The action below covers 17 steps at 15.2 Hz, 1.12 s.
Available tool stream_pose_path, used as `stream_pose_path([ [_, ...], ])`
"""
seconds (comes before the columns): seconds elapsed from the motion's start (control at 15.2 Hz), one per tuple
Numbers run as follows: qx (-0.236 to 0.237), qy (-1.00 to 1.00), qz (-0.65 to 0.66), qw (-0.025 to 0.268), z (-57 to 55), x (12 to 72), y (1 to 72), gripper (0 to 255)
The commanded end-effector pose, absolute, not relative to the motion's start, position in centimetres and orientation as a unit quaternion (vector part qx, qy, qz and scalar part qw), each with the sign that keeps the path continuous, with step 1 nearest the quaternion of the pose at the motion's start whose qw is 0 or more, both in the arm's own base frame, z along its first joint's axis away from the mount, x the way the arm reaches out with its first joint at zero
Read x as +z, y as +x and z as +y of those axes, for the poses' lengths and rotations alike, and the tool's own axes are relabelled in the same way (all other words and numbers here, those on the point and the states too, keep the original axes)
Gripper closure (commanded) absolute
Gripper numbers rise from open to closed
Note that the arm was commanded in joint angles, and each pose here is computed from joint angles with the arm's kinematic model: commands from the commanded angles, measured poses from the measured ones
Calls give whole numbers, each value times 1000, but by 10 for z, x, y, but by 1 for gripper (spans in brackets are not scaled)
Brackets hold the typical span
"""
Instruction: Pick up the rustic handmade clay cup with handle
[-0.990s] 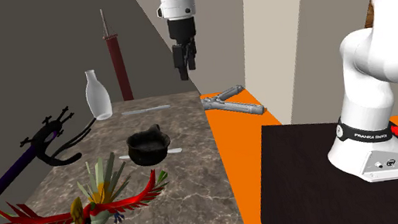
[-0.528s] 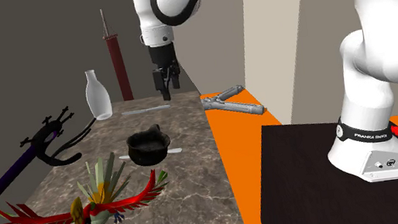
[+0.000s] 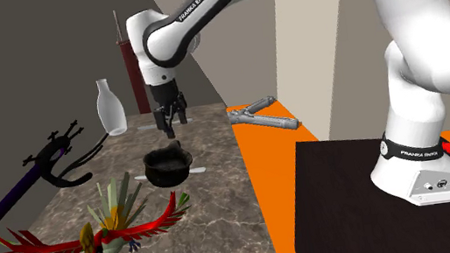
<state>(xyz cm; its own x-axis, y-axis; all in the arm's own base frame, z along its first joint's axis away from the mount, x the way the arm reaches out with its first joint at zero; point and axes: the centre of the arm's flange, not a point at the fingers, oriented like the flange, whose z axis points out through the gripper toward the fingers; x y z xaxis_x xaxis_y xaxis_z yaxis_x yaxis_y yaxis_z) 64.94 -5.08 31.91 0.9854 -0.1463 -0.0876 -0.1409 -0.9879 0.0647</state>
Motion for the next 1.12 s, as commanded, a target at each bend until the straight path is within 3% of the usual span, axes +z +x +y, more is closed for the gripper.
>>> stream_pose_path([
  [0.0,-52,995,-75,28,-52,300,667,0],
  [0.66,-52,995,-75,28,-52,260,667,0],
  [0.73,-52,995,-75,28,-52,260,667,255],
  [1.06,-52,995,-75,28,-52,260,667,255],
])
